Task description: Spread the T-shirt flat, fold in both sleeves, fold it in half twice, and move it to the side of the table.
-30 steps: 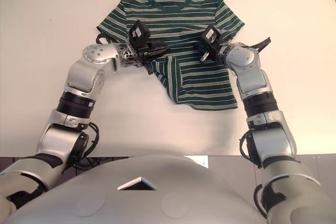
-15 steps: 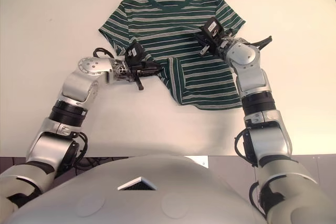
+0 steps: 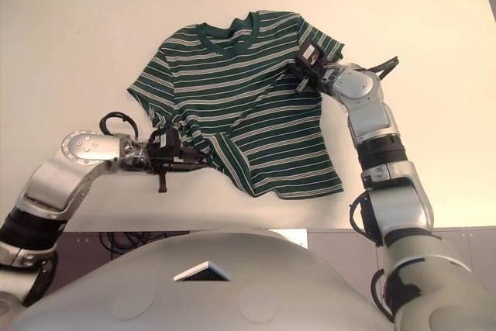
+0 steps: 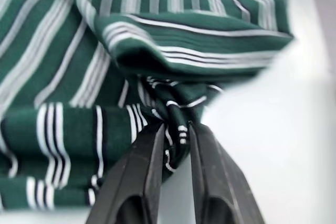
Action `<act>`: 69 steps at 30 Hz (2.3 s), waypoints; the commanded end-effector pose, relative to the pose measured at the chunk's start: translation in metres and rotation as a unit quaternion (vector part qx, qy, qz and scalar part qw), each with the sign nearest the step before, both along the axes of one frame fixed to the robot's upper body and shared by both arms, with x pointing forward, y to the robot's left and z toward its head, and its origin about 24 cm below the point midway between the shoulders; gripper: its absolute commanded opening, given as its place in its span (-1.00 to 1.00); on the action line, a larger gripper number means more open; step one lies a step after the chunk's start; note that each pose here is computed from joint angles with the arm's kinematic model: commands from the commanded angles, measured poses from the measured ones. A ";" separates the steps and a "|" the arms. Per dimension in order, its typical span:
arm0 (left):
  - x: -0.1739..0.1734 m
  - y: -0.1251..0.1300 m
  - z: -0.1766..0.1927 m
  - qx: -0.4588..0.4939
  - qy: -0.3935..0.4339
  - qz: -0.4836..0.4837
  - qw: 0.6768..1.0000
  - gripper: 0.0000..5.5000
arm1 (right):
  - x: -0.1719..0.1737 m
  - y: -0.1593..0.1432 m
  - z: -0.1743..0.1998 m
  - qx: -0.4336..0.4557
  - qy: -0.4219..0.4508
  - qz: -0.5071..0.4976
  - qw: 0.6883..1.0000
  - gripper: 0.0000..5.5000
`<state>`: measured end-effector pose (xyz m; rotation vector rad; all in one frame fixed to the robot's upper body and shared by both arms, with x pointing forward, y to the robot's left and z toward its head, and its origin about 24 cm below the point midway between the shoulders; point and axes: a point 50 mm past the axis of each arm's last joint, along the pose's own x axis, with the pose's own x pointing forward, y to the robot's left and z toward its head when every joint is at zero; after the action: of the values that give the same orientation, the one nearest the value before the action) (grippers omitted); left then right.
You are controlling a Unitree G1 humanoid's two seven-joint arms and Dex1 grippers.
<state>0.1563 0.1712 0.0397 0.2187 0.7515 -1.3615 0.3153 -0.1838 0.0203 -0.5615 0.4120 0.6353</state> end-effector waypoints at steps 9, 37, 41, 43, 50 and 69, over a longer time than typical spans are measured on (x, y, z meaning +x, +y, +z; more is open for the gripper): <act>-0.047 0.063 0.015 0.150 0.056 -0.047 0.986 -0.72 | 0.006 -0.038 -0.005 -0.068 0.013 -0.065 0.995 -0.57; 0.150 -0.019 0.003 -0.046 -0.061 0.215 0.974 -0.72 | -0.020 0.005 0.076 0.245 -0.003 0.142 0.959 -0.57; 0.156 -0.016 -0.022 0.004 -0.023 0.205 0.978 -0.72 | -0.020 0.007 0.077 0.251 0.000 0.143 0.957 -0.57; 0.162 -0.009 -0.031 0.039 -0.024 0.219 0.975 -0.72 | -0.021 0.008 0.077 0.252 -0.001 0.142 0.957 -0.57; 0.212 0.051 0.001 0.206 -0.275 0.415 0.843 -0.72 | -0.038 0.017 0.069 0.231 0.045 0.203 0.951 -0.57; 0.180 0.093 0.002 -0.060 -0.159 0.648 0.742 -0.72 | 0.009 0.010 0.075 0.296 -0.035 -0.039 0.954 -0.57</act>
<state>0.3556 0.2639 0.0629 -0.0683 0.2708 -0.0568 0.3086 -0.1706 0.0956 -0.0180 0.1417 0.7530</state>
